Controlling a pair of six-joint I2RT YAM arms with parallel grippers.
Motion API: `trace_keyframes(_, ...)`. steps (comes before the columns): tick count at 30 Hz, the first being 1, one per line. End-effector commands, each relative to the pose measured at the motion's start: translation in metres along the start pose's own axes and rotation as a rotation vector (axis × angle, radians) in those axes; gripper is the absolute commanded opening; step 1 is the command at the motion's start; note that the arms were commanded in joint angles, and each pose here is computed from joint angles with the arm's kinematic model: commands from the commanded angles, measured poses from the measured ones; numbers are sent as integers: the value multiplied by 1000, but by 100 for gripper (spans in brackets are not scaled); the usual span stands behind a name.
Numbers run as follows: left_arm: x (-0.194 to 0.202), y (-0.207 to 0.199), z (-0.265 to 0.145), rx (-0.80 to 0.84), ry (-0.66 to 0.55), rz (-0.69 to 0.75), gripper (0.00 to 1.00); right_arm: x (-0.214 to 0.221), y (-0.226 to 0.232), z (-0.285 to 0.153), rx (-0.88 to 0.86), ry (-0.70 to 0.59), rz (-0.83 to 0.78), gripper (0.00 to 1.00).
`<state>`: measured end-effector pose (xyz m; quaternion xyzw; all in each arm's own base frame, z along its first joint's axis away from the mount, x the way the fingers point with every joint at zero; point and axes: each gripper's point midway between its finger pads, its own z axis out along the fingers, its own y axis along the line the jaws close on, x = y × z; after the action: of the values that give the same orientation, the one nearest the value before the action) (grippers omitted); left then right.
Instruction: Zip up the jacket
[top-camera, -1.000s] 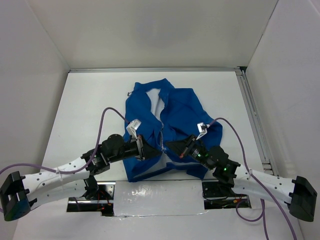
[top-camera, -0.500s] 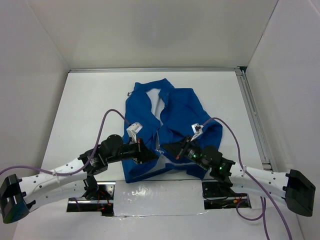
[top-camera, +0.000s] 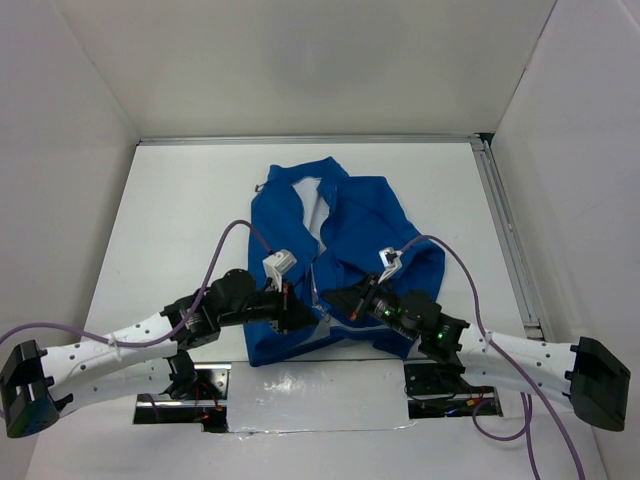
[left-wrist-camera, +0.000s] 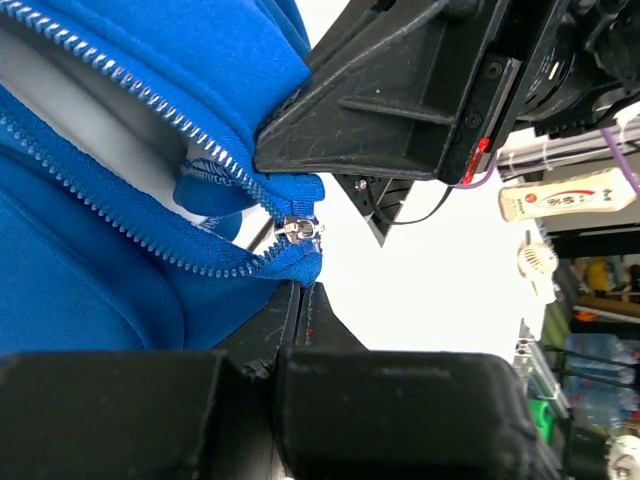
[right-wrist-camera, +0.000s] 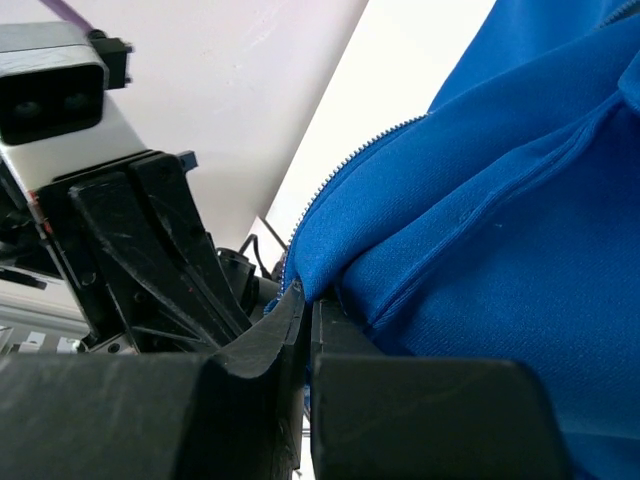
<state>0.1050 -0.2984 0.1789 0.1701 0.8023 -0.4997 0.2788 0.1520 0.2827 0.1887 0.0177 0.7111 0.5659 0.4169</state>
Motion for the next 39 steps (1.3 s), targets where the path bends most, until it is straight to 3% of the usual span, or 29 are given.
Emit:
trace_keyframes(1, 24, -35, -11, 141, 135, 65, 0, -44, 12, 6, 27, -168, 12, 0)
trace_keyframes(5, 19, -41, -10, 156, 129, 85, 0, -47, 7, 0, 38, -191, 20, 0)
trace_keyframes(22, 69, -38, -11, 169, 341, 84, 0, -100, -10, 12, 97, -286, 58, 0)
trace_keyframes(30, 94, -19, -21, 105, 413, 0, 0, -111, -15, 7, 92, -277, 48, 0)
trace_keyframes(37, 39, -8, 15, -104, 224, -37, 0, -76, -23, 0, 183, -73, -91, 0)
trace_keyframes(39, 22, -7, 24, -115, 203, -51, 0, -69, -24, -4, 198, -48, -110, 8)
